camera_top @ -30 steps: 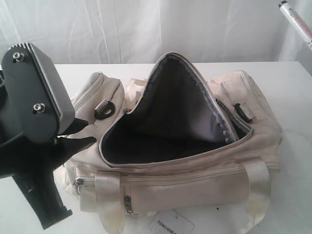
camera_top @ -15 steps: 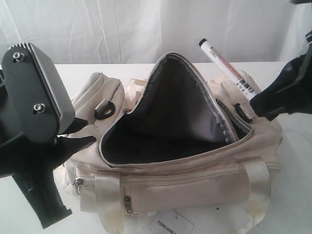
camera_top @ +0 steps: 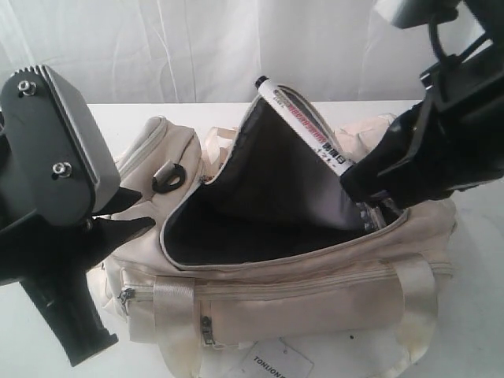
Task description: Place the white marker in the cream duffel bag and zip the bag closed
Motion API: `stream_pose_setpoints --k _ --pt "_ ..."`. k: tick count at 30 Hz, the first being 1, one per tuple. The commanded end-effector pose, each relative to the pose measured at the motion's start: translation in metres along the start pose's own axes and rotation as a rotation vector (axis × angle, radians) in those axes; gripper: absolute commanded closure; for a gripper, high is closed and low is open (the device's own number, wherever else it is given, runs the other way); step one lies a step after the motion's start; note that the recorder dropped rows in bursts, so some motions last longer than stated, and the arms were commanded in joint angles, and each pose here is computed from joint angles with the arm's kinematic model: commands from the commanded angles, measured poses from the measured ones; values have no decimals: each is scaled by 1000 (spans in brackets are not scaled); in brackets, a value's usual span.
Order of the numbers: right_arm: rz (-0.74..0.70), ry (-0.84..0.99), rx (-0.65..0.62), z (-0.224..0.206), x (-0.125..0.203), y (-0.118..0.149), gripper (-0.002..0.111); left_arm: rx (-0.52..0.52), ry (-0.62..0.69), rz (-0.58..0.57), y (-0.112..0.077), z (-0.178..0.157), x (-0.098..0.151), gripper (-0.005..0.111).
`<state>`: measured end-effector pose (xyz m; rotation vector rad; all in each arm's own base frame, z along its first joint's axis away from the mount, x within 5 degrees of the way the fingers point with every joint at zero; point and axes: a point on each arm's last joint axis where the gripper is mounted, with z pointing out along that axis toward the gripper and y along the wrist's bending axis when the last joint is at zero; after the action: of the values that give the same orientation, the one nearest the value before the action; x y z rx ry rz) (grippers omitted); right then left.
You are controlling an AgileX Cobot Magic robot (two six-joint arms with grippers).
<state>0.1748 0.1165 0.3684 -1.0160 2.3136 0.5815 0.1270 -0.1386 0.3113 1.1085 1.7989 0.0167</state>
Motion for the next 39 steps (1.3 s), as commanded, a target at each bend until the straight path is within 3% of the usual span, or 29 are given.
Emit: stream_pose_setpoints --k 1,13,22,25,28,29,34,39 --pt "-24 17 -43 22 -7 3 108 -8 -11 -21 2 -3 -2 75" --pt "-63 253 -7 92 -6 -22 108 -9 -9 -21 2 -3 -2 75" --pt "-42 332 -10 128 -1 -36 108 -10 -10 -19 2 -3 -2 75" --pt "-56 325 9 131 -3 -39 94 -10 -10 -19 2 -3 -2 75" --pt "-61 290 19 128 -10 -39 62 -13 -6 -22 2 -3 -1 75" --pt "-64 280 22 126 -12 -39 57 -14 -5 -22 2 -3 -1 75" --pt "-86 173 65 113 -23 -37 56 -22 15 -34 3 -3 1 75" --pt "-189 -84 160 81 -43 -32 57 -50 33 -41 5 -3 2 75"
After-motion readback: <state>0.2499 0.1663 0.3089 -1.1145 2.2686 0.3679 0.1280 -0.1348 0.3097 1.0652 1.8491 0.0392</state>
